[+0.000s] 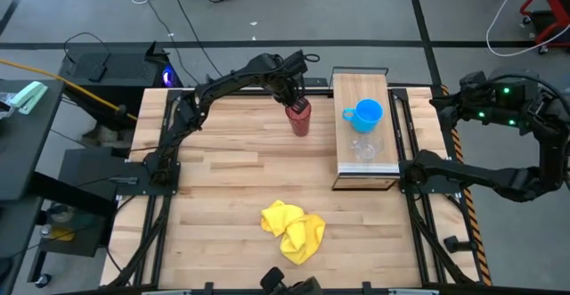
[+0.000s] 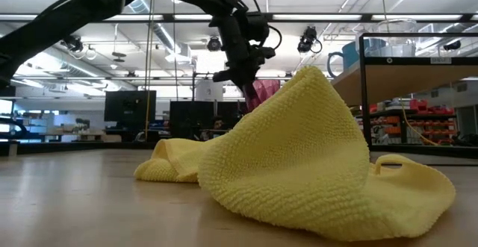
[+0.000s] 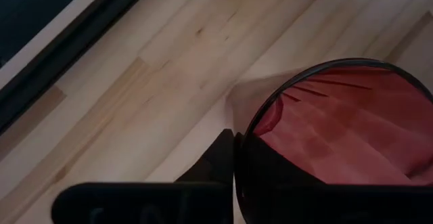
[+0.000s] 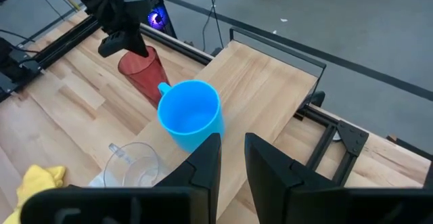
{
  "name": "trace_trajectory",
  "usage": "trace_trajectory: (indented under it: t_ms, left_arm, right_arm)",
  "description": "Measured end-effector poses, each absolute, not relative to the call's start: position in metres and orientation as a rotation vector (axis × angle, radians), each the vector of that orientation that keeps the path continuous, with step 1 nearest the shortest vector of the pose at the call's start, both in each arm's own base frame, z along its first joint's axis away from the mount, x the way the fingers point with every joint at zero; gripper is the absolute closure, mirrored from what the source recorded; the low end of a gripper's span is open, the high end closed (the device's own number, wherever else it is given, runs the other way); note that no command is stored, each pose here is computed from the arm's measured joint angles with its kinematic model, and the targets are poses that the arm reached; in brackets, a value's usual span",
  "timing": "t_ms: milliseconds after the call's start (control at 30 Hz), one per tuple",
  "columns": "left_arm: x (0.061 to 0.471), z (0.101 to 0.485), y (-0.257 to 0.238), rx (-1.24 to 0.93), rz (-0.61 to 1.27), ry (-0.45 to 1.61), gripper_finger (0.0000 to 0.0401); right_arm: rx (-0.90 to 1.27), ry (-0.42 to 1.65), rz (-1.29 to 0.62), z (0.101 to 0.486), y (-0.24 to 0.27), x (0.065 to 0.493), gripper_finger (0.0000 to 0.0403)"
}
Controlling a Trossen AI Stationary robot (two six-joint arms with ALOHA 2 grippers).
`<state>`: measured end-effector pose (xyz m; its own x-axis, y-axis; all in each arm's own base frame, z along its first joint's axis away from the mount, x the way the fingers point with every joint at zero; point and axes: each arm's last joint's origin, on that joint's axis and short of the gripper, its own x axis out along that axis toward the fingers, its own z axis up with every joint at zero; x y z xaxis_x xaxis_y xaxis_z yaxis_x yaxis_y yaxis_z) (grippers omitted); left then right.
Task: Stack small to large cups/mugs on shelf
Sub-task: Put the red cup on the shelf
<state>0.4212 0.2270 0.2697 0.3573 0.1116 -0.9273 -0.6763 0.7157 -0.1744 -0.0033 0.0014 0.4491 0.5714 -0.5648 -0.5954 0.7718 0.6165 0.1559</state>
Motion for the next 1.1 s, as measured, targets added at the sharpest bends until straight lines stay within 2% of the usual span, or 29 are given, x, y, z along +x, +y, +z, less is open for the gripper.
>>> trace_trajectory:
  t_ms: [600,800,1100]
  left_arm:
    - [0.421,0.287,0.205,-0.599,0.531,1.096,0.0389]
    - [0.428,0.286,0.172,-0.549,0.458,1.192,0.0389]
    - [0.430,0.321,0.095,-0.442,0.385,1.200,0.0389]
  right_arm:
    - [0.425,0.536,-0.788,0.449,0.002,-0.003,0.0328]
    - [0.434,0.543,-0.741,0.448,0.003,-0.002,0.0328]
    - [0.440,0.546,-0.562,0.449,0.007,0.000,0.0328]
